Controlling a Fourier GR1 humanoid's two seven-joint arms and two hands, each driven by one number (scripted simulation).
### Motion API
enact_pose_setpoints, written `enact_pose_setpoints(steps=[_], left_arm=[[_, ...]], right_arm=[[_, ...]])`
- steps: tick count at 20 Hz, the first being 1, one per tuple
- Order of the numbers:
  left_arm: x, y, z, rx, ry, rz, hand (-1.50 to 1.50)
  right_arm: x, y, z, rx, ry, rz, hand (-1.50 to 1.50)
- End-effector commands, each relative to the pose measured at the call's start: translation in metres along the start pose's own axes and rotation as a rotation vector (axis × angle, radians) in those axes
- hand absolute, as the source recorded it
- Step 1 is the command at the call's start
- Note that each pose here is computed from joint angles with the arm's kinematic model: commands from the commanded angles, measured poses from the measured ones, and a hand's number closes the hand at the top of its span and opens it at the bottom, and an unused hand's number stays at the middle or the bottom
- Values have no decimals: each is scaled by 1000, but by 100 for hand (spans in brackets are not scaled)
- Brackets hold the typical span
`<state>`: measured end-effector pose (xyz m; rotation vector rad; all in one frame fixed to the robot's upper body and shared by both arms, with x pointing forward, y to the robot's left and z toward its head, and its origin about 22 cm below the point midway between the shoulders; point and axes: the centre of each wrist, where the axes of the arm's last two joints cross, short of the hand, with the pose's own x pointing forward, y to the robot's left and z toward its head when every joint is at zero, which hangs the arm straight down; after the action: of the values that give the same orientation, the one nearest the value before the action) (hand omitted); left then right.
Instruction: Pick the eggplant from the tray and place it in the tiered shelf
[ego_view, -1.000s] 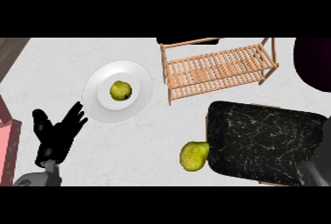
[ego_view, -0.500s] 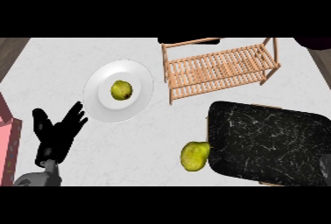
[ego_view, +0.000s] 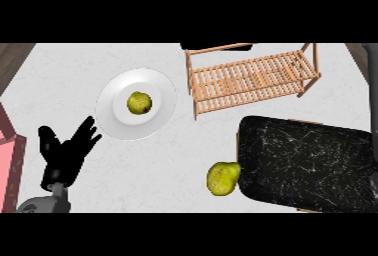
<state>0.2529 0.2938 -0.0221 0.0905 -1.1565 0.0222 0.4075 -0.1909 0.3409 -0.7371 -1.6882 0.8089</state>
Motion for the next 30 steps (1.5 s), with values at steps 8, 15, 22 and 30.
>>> enact_pose_setpoints(steps=[8, 15, 22, 30], left_arm=[[-12, 3, 8, -3, 35, 31, 0], [6, 9, -5, 7, 24, 24, 0], [-15, -2, 9, -4, 54, 7, 0], [-6, 7, -5, 34, 46, 13, 0]], right_arm=[[-10, 17, -20, -12, -67, -37, 150], [-11, 17, -30, 5, -62, 17, 150], [-23, 1, -30, -102, 43, -230, -150], [-30, 2, -29, -140, 33, -526, -150]])
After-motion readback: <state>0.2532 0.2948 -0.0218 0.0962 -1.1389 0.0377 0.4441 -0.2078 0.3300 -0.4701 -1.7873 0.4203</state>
